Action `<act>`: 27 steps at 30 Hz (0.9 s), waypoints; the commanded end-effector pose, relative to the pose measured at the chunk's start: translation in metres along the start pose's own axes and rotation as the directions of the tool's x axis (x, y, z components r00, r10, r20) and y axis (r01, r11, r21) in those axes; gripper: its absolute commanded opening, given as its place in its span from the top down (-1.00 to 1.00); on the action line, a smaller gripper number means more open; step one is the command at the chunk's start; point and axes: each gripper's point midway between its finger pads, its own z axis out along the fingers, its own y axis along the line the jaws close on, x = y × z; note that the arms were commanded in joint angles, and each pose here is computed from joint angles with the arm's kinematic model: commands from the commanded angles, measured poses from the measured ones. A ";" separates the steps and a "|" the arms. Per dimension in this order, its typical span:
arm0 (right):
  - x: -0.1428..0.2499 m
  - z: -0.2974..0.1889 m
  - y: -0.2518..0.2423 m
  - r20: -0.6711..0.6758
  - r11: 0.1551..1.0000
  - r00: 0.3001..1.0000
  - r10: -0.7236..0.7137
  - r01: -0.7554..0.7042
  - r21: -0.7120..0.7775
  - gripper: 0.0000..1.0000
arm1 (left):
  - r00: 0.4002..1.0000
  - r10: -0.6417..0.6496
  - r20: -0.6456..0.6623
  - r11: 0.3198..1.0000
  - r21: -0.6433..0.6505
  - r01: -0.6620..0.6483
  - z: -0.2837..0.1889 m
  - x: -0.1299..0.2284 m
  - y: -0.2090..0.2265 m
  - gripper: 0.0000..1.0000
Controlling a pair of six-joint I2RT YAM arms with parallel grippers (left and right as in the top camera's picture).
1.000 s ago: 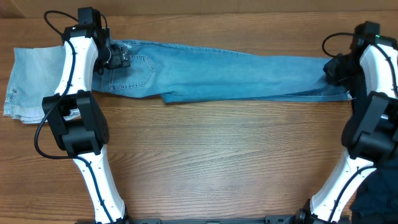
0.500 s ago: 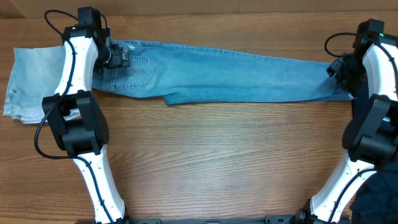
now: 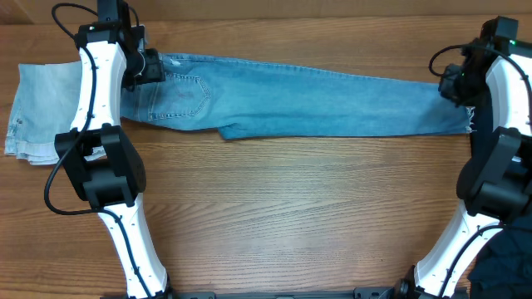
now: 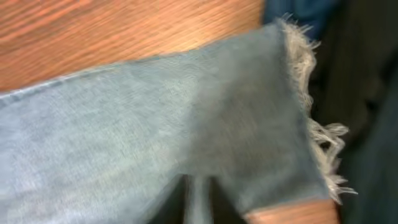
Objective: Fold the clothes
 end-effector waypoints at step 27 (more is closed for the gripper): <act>-0.004 0.031 0.064 0.067 0.955 0.953 -0.296 0.297 -0.004 0.89 | 0.992 -0.015 0.123 0.990 -0.137 0.032 -0.065 -0.018 0.000 -0.01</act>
